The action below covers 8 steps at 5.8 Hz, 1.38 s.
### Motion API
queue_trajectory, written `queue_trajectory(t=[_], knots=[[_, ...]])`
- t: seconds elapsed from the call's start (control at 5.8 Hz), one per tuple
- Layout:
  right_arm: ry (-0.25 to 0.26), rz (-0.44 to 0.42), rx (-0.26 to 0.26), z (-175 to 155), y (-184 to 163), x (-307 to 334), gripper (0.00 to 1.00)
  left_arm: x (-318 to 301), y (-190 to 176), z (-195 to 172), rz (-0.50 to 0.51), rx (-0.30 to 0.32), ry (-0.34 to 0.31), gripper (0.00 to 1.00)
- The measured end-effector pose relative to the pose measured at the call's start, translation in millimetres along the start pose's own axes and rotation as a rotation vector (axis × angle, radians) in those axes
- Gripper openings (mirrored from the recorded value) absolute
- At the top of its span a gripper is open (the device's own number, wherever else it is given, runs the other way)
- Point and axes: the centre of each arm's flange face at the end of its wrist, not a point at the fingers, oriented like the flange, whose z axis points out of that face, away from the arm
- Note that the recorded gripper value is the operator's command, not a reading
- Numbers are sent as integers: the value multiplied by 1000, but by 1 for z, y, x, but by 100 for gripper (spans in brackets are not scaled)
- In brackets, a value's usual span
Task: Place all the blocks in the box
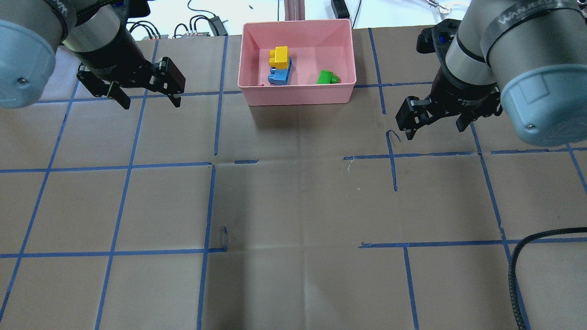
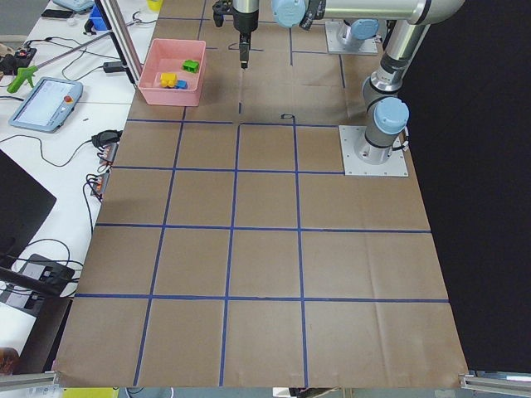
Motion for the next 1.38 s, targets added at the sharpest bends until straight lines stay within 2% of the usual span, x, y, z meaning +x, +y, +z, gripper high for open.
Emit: queue_trajectory(t=[0.69, 1.38], knots=[[-9, -11, 8, -8, 2, -5, 100, 3, 7, -2, -8, -36, 21, 100], [-16, -12, 9, -6, 0, -6, 100, 2, 6, -2, 1, -31, 16, 100]])
